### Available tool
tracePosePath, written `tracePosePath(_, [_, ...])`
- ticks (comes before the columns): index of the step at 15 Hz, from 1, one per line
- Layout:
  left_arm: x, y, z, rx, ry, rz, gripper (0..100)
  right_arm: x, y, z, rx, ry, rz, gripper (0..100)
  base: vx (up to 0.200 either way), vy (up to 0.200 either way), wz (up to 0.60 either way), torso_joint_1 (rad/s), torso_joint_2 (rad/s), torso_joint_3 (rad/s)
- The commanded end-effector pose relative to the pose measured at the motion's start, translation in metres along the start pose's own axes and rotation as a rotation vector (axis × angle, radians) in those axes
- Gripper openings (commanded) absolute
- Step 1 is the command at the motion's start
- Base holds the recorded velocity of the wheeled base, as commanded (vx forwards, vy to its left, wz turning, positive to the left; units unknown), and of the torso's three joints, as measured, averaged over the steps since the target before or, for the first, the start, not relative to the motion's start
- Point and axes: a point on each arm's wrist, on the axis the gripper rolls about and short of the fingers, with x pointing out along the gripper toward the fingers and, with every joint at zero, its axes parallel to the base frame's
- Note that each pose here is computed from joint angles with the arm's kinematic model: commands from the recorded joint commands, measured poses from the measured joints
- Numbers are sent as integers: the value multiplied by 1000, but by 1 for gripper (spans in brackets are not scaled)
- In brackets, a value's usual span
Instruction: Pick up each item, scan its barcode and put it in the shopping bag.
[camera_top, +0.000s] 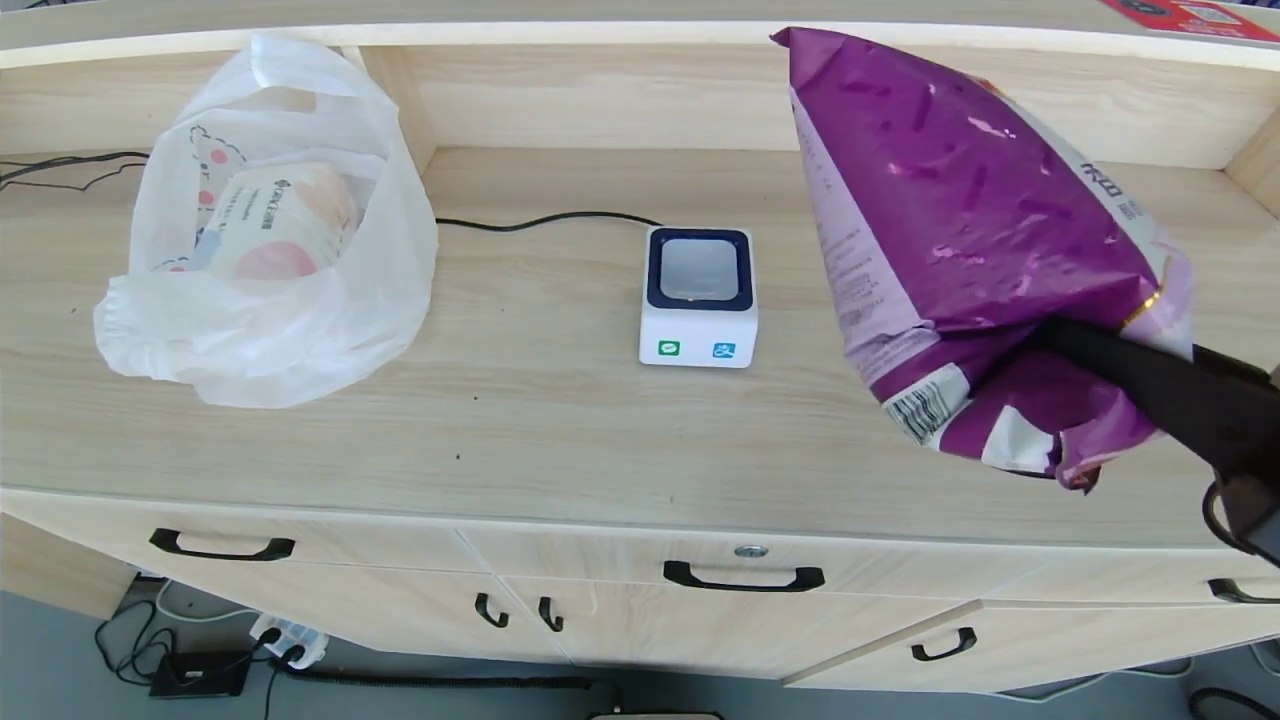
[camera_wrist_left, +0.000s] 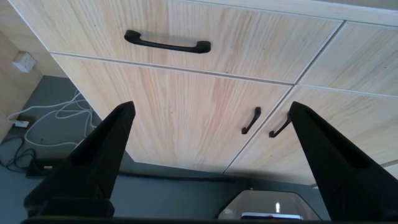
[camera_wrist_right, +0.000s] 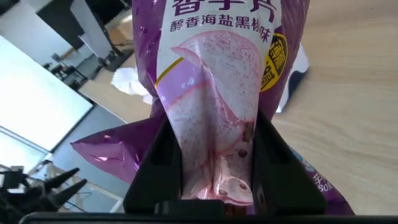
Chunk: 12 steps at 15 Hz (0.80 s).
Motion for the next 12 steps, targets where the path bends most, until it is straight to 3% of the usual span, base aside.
tracePosePath(1, [0,0,0,0,0,0,100,17,-13,2,-128,45,-93,0,-200,0,0,17,7,-2])
tracePosePath(3, [0,0,0,0,0,0,100,23,-26,2,-160,53,-183,0,-200,0,0,17,7,-2])
tracePosePath(5, [0,0,0,0,0,0,100,27,-33,11,-171,26,-223,0,0,0,0,0,0,0])
tracePosePath(7, [0,0,0,0,0,2,100,35,-61,24,-217,-12,-365,0,0,0,0,0,0,0])
tracePosePath(10, [0,0,0,0,0,2,100,42,-80,28,-323,-84,-428,0,0,200,0,7,12,-4])
tracePosePath(12, [0,0,0,0,0,2,100,47,-82,27,-411,-62,-434,0,0,200,0,7,7,-2])
